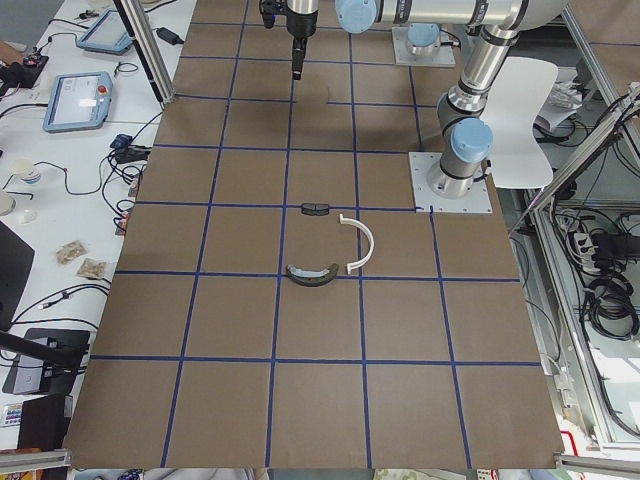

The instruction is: Place bearing gear from tray to pile

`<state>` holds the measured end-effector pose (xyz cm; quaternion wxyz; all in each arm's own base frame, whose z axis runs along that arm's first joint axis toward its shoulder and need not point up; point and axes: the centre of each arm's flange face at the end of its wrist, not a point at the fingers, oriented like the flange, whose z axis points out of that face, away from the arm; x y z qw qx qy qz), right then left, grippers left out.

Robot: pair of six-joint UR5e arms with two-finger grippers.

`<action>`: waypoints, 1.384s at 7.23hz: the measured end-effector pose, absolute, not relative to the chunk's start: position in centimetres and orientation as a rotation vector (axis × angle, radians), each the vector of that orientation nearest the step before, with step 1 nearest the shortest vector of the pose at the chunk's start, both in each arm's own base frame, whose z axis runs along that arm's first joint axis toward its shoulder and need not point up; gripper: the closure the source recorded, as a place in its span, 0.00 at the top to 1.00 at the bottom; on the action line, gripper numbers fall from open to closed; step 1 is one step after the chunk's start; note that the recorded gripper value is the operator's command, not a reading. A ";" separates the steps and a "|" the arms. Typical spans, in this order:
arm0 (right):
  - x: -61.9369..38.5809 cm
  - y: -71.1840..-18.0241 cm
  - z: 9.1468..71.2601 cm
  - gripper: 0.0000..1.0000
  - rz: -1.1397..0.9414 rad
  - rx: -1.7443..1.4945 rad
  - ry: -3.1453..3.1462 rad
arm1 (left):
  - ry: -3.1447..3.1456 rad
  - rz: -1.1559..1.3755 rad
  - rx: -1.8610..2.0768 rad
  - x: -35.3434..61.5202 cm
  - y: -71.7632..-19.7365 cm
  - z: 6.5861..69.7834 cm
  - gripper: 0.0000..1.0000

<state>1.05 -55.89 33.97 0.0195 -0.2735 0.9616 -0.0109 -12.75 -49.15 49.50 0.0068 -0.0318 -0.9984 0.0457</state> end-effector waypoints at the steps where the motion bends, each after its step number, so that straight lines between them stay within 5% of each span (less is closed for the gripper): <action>1: 6.4 -55.4 33.6 0.00 -0.022 -0.786 2.997 | -3.123 0.141 -0.100 -12.8 -49.1 49.4 1.00; 7: 30.8 -52.6 24.2 0.00 -0.014 -0.467 2.981 | -3.123 0.137 -0.113 -12.2 -49.3 49.3 1.00; 8: 33.6 -52.0 22.2 0.91 -0.028 -0.480 2.975 | -3.123 0.141 -0.110 -12.0 -49.4 49.4 1.00; 10: 35.5 -51.7 20.4 1.00 -0.065 -0.481 2.984 | -3.124 0.146 -0.101 -11.2 -49.5 49.6 1.00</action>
